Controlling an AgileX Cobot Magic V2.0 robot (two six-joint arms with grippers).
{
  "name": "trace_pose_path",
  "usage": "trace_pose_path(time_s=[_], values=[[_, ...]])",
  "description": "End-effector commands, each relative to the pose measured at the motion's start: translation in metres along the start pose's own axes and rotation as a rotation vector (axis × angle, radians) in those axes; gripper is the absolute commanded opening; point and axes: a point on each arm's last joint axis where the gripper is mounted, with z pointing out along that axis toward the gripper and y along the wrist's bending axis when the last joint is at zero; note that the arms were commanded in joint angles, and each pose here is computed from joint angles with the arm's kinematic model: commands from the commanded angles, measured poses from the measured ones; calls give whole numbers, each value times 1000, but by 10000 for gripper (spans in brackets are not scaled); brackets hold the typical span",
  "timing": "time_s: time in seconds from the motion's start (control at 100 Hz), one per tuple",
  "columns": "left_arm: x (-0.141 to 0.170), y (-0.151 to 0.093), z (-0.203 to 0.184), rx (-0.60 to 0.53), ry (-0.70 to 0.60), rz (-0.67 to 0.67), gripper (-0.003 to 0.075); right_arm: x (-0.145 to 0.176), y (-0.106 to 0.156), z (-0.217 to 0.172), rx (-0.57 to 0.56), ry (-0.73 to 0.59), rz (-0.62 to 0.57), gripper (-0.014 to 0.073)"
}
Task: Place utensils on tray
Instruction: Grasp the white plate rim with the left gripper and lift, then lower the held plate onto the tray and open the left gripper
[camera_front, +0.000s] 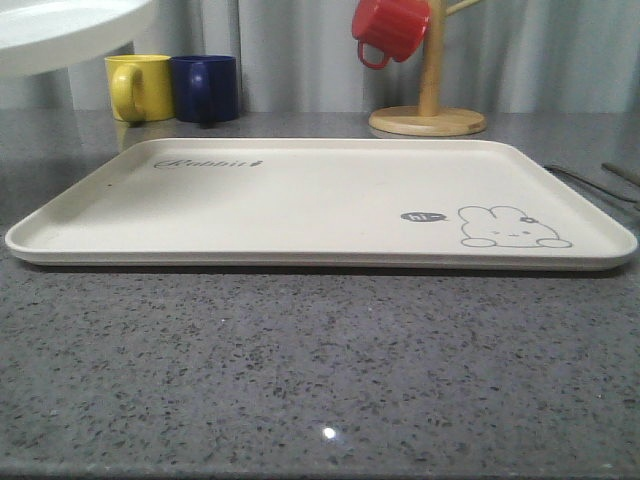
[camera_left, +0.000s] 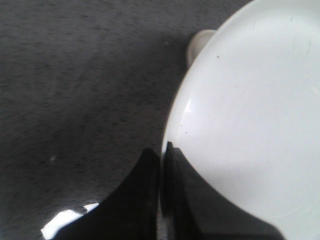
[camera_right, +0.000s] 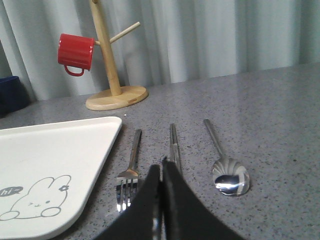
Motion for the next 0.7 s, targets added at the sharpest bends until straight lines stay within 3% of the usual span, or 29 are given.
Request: trace_pose_path(time_s=[0.0,0.15,0.29,0.51,0.69], values=[[-10,-41,-4,19,-71,65,-18,-15,3,-3,-24,-122,-11,-78],[-15,-81,27,64,-14,157,-18,-15,3,-3,-24,-122,-11,-78],[-18,-100,54,102,38,190,-18,-15,3,-3,-24,-122,-11,-78],[-20,-95,88,86,74,145,-18,-15,3,-3,-24,-122,-11,-78],[-21,-82,101,-4,94,129,-18,-15,3,-3,-24,-122,-11,-78]])
